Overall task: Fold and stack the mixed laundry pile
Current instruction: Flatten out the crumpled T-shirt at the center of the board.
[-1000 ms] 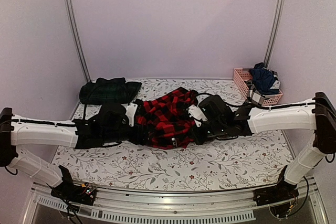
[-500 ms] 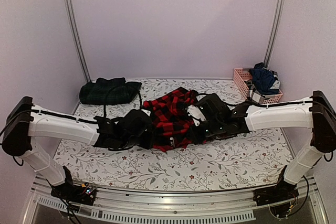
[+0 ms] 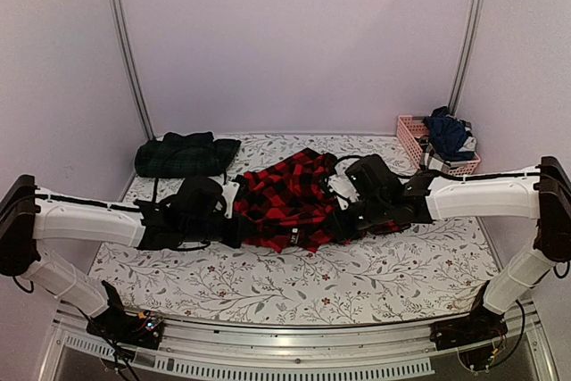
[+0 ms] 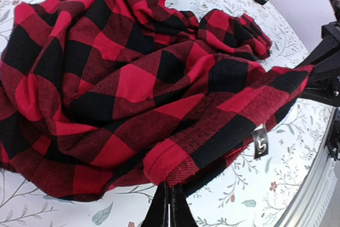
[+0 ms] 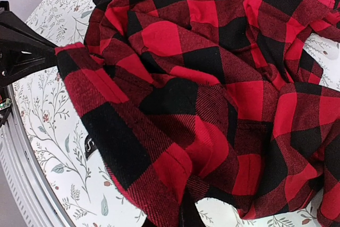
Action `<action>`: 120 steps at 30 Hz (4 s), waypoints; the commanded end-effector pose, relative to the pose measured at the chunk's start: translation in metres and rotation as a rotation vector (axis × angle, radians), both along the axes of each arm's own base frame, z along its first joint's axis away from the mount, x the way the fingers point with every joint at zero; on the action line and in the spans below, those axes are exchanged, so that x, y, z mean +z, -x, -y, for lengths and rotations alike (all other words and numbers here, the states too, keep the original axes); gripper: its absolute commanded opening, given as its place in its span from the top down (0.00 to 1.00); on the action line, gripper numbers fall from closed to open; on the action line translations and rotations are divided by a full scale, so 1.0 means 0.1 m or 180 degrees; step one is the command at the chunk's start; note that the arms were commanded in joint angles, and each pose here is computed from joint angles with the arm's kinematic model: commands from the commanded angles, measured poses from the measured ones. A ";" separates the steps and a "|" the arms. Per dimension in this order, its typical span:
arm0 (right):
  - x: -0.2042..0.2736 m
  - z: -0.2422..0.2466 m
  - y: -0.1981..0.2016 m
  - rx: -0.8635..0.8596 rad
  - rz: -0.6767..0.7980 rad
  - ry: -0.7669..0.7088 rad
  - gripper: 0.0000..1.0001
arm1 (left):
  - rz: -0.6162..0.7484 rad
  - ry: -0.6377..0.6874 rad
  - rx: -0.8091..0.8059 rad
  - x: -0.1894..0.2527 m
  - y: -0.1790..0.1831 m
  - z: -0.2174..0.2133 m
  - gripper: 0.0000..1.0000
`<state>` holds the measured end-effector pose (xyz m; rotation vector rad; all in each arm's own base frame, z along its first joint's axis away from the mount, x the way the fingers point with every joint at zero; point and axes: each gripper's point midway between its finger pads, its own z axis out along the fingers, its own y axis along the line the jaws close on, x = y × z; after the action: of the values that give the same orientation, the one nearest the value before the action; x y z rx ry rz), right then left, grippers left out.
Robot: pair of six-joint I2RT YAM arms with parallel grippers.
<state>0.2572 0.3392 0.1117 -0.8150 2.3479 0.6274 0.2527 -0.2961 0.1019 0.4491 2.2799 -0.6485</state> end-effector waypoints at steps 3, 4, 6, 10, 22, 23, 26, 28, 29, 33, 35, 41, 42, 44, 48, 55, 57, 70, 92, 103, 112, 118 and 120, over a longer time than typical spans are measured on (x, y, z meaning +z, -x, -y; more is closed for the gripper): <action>0.00 0.06 -0.05 -0.0065 -0.0046 -0.0079 1.00 | -0.0069 0.0384 -0.0715 0.15 0.27 0.23 1.00; -0.01 0.05 -0.05 -0.0064 -0.0041 -0.0080 1.00 | -0.0099 0.0513 -0.0884 0.19 0.35 0.31 1.00; -0.01 0.08 -0.09 -0.0105 0.0019 -0.0040 1.00 | -0.0204 0.0770 -0.1350 0.29 0.56 0.49 1.00; 0.10 0.35 -0.40 -0.0365 0.0210 -0.0073 1.00 | -0.0009 0.0999 -0.2040 0.62 0.97 0.80 1.00; 1.70 1.06 -0.69 -0.0804 0.1585 -0.0862 1.00 | 0.0591 0.0456 -0.1628 0.95 0.45 1.09 0.30; 1.67 1.11 -0.70 -0.0835 0.1592 -0.0810 1.00 | 0.0587 0.0496 -0.1441 0.96 0.30 0.96 0.26; 1.49 1.28 -0.73 -0.0956 0.1497 -0.0631 1.00 | 0.0515 0.0300 -0.0888 0.74 -0.09 0.53 0.21; 1.37 1.36 -0.72 -0.1020 0.1398 -0.0607 1.00 | 0.0441 0.0126 -0.0602 0.54 -0.29 0.26 0.19; 1.34 1.41 -0.72 -0.1062 0.1376 -0.0605 1.00 | 0.0403 0.0047 -0.0469 0.45 -0.37 0.15 0.18; 1.34 1.51 -0.71 -0.1189 0.1333 -0.0660 1.00 | 0.0388 -0.0030 -0.0535 0.21 -0.46 0.02 0.18; 1.42 1.53 -0.72 -0.1208 0.1373 -0.0700 1.00 | 0.0385 -0.0126 -0.0695 0.08 -0.46 0.08 0.18; 1.55 1.54 -0.80 -0.1199 0.1435 -0.0667 1.00 | 0.0573 -0.0486 -0.1001 -0.23 -0.54 0.17 0.24; 1.58 1.54 -0.82 -0.1192 0.1453 -0.0672 1.00 | 0.0630 -0.0535 -0.1046 -0.27 -0.56 0.19 0.26; 1.64 1.55 -0.85 -0.1197 0.1484 -0.0678 1.00 | 0.0721 -0.0636 -0.1156 -0.32 -0.58 0.25 0.31; 1.84 1.56 -0.94 -0.1196 0.1609 -0.0721 1.00 | 0.0797 -0.0780 -0.1109 -0.38 -0.71 0.27 0.64; 2.00 1.33 -1.10 -0.0933 0.1613 -0.0848 1.00 | 0.1193 -0.0582 -0.0967 0.02 -0.74 0.21 1.00; 2.00 1.27 -1.13 -0.0881 0.1570 -0.0880 1.00 | 0.1244 -0.0514 -0.0966 0.11 -0.69 0.17 1.00; 2.22 1.41 -1.17 -0.1103 0.1708 -0.0907 1.00 | 0.1050 -0.0724 -0.1362 -0.40 -0.64 0.22 0.49; 2.43 1.49 -1.46 -0.1103 0.1766 -0.0931 1.00 | 0.0703 -0.0265 -0.0254 0.27 -0.91 -0.60 1.00; 2.02 1.33 -1.38 -0.0879 0.1373 -0.1007 1.00 | 0.2112 0.0208 0.0741 2.47 -0.78 -1.39 1.00; 0.61 1.56 -0.79 -0.0980 0.0474 -0.0567 0.93 | 0.2439 0.0344 0.0180 3.40 -0.86 -1.07 1.00; -0.03 1.96 -0.57 -0.1487 0.0051 0.0036 0.41 | 0.2352 0.0485 -0.0170 3.57 -1.05 -0.76 1.00; 0.17 2.02 -0.61 -0.1570 0.0295 0.0008 0.32 | 0.2297 0.0502 -0.0203 3.58 -1.13 -0.69 1.00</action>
<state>0.3100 0.1562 0.1033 -0.3193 2.4194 0.4837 0.3610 -0.2146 0.4582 0.5069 1.5052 -0.5229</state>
